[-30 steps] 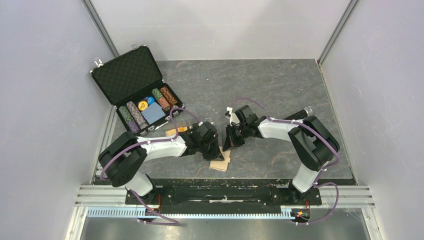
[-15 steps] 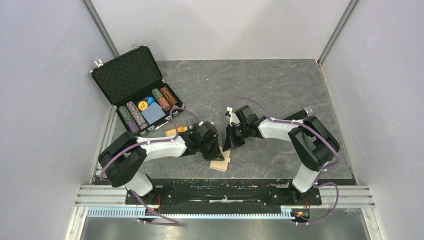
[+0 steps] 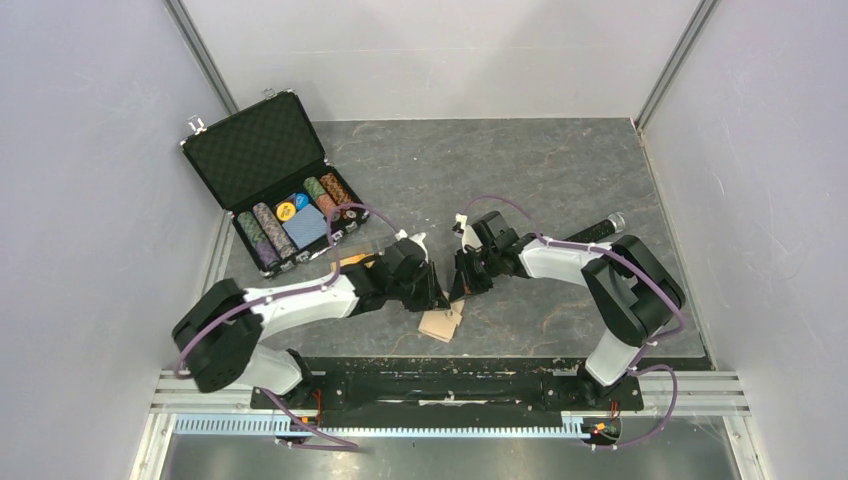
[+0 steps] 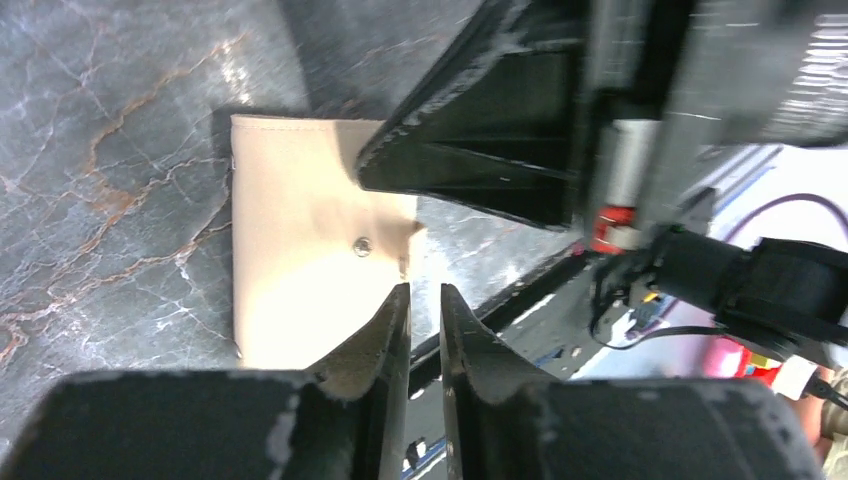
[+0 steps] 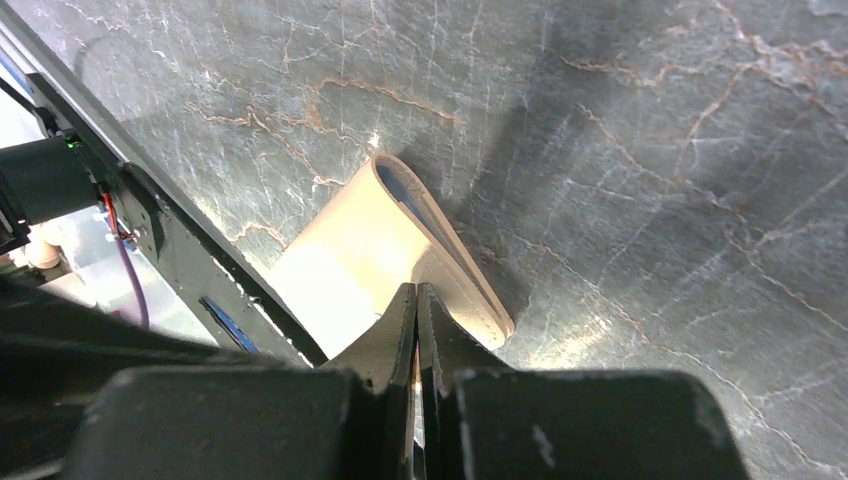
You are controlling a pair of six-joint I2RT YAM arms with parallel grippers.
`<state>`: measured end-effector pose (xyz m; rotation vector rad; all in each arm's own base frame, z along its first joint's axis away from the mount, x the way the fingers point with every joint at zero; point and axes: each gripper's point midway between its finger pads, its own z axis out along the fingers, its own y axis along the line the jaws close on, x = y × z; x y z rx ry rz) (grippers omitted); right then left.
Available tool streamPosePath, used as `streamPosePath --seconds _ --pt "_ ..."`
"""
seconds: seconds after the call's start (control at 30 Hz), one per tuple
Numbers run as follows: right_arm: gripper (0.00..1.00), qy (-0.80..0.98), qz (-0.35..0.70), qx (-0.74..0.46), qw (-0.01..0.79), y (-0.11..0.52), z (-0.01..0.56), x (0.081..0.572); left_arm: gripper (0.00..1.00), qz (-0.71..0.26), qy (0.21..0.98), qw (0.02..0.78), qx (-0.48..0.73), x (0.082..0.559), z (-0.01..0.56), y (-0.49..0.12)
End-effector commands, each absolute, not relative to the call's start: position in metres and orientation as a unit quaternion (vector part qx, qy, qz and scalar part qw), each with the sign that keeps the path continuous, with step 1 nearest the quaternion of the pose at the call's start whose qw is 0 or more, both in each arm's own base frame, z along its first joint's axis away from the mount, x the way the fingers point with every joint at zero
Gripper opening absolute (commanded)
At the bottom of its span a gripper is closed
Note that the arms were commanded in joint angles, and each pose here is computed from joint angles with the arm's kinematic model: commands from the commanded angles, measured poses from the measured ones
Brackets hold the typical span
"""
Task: Put the credit cards into the card holder
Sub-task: Close the card holder at the center of the board.
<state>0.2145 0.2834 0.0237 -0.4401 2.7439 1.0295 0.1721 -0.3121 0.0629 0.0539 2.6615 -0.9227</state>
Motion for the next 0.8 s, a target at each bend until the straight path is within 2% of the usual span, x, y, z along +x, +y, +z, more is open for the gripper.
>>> streamPosePath --seconds 0.0,0.07,0.13,0.27,0.3,0.4,0.43,0.57,0.77 --pt "0.00 0.934 0.304 -0.153 0.104 0.266 0.017 0.215 0.24 -0.367 0.895 0.251 0.031 0.189 0.104 -0.311" --pt "0.00 0.934 0.304 -0.153 0.104 0.266 0.017 0.214 0.18 -0.368 0.894 0.254 0.021 0.190 0.105 -0.306" --pt "0.00 0.935 0.304 -0.152 0.102 0.265 0.015 0.214 0.05 -0.365 0.898 0.245 0.019 0.188 0.099 -0.305" --pt "0.00 0.935 0.304 -0.152 0.099 0.265 0.015 0.213 0.02 -0.365 0.906 0.213 0.027 0.181 0.086 -0.310" --pt "0.00 0.935 0.304 -0.152 0.100 0.265 0.015 0.213 0.06 -0.373 0.904 0.206 0.032 0.179 0.086 -0.314" --pt "0.00 0.935 0.304 -0.152 0.098 0.265 0.014 0.213 0.34 -0.398 0.895 0.195 0.043 0.176 0.088 -0.323" --pt "0.00 0.935 0.304 -0.152 0.098 0.265 0.013 0.213 0.37 -0.403 0.893 0.192 0.046 0.175 0.088 -0.325" --pt "0.00 0.936 0.303 -0.152 0.096 0.265 0.012 0.212 0.38 -0.407 0.895 0.177 0.053 0.172 0.082 -0.330" --pt "0.00 0.936 0.303 -0.152 0.094 0.264 0.012 0.210 0.26 -0.397 0.901 0.166 0.053 0.173 0.070 -0.332"
